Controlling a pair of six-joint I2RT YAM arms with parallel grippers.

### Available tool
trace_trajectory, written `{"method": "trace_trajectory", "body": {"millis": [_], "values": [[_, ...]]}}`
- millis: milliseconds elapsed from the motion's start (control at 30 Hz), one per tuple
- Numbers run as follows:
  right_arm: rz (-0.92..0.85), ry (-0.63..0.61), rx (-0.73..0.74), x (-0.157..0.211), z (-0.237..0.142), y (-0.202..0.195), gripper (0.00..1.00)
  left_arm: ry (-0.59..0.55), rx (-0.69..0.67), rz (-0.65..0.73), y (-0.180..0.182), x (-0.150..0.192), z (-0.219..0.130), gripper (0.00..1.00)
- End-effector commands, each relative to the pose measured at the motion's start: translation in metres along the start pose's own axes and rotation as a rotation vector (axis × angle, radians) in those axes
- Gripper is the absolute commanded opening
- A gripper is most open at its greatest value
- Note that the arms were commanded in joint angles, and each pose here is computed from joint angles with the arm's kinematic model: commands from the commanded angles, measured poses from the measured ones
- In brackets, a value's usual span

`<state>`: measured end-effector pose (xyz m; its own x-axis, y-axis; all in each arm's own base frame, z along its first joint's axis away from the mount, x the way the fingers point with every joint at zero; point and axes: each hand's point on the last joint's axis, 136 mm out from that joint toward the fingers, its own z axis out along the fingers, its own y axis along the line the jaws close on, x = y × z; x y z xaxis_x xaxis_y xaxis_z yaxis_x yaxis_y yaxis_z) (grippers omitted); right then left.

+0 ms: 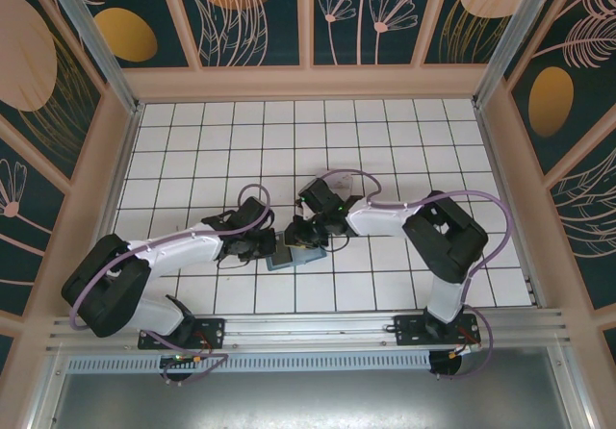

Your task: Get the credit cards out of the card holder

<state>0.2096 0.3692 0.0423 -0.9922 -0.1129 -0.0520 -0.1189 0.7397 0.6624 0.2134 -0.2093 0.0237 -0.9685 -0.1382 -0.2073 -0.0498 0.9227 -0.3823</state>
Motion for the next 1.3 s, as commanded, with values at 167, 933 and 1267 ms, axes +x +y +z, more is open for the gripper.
{"method": "trace_trajectory", "body": {"millis": [167,933,1267], "values": [[-0.050,0.013,-0.035,-0.005,0.008,0.015,0.24,0.022,-0.051,-0.013,0.018,0.007,0.004,0.09],[-0.043,0.030,0.090,0.000,0.021,-0.021,0.23,0.066,-0.104,0.000,0.031,0.015,0.016,0.09],[-0.015,0.017,0.014,0.001,0.018,-0.017,0.16,0.085,-0.107,0.005,0.032,0.018,0.019,0.08]]}}
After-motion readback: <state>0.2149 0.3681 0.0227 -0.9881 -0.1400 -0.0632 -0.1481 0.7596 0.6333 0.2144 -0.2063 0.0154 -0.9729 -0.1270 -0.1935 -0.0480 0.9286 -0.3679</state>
